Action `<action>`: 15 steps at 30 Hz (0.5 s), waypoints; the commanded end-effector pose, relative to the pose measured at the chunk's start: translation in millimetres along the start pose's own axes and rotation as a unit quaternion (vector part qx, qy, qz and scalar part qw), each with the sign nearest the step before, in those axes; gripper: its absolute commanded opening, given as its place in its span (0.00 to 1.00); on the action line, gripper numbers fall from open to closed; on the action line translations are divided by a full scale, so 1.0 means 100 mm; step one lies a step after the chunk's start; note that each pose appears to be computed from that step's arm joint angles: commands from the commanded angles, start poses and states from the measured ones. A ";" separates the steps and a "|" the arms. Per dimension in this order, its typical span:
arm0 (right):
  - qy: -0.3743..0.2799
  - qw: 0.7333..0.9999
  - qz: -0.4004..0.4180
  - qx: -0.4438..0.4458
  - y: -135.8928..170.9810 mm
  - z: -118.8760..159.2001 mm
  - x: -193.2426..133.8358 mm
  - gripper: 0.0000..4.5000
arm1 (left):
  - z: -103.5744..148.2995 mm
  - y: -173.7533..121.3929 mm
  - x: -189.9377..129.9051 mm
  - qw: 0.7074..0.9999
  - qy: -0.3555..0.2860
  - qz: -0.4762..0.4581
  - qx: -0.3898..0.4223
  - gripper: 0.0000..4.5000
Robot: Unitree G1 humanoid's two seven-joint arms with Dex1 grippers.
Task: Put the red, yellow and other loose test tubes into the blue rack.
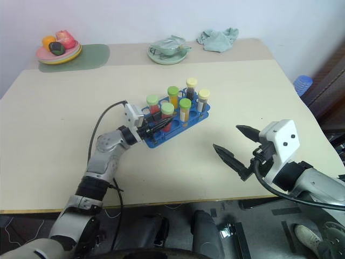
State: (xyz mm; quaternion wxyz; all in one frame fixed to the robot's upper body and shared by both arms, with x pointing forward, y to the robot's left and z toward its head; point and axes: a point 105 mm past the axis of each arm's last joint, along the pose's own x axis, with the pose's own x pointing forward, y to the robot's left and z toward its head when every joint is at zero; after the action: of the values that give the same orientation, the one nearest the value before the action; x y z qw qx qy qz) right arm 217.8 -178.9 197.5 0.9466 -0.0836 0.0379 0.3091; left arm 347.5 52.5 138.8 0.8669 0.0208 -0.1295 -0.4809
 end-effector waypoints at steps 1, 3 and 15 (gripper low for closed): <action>-0.024 0.999 0.002 -0.021 0.03 0.13 -0.02 0.97 | -0.08 -0.03 0.03 1.000 0.012 -0.003 0.002 0.17; -0.025 0.999 0.004 -0.022 0.02 0.14 -0.01 0.97 | -0.08 -0.01 0.01 1.000 0.007 0.008 -0.015 0.28; -0.020 0.999 0.017 -0.020 -0.02 0.09 0.04 0.97 | 0.33 -0.03 -0.25 0.998 -0.024 0.018 0.050 1.00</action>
State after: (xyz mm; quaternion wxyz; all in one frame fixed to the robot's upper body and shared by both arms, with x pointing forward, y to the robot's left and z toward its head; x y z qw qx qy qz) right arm 222.3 -177.3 200.3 0.9423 -0.0849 0.0280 0.3228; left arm 329.6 68.0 156.4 0.8696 0.0493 -0.1624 -0.4636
